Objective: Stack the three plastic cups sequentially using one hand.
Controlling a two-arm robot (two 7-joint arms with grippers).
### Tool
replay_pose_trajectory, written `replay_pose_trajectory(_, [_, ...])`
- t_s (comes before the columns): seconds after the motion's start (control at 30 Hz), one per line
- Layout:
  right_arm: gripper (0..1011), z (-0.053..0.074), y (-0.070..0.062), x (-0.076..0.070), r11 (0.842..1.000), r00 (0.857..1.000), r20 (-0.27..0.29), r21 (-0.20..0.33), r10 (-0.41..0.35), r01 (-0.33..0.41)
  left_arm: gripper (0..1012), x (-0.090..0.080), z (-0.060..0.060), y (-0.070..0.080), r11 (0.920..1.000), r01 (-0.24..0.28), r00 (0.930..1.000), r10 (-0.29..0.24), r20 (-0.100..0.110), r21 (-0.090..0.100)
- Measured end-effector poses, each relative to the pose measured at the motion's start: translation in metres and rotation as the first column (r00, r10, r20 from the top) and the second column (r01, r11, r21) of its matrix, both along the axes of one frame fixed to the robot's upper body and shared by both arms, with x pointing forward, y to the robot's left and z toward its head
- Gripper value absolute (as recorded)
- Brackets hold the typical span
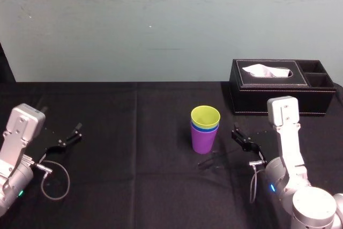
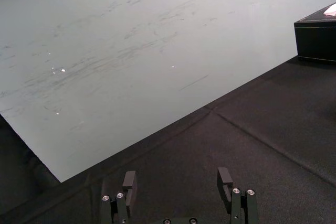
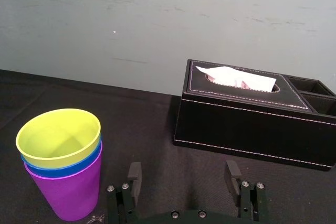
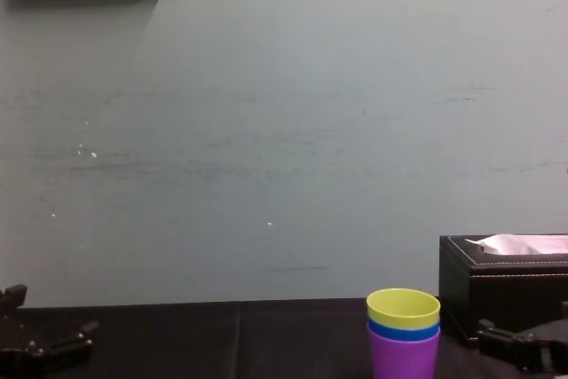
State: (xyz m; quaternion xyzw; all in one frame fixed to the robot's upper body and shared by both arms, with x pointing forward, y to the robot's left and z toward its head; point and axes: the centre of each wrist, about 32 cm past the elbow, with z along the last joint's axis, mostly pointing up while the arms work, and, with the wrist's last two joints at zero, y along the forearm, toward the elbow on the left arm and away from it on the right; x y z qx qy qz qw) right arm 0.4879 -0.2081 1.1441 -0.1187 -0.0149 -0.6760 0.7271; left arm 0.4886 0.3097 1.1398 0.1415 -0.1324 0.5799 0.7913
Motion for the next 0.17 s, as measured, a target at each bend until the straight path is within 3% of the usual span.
replay_pose_trajectory(0.17, [1003, 0.0, 0.0, 0.0, 1.0, 1.0, 0.0, 0.0, 0.0, 0.0, 1000, 0.0, 0.0, 0.0, 1.0, 0.0, 1.0, 0.0, 0.0, 0.0])
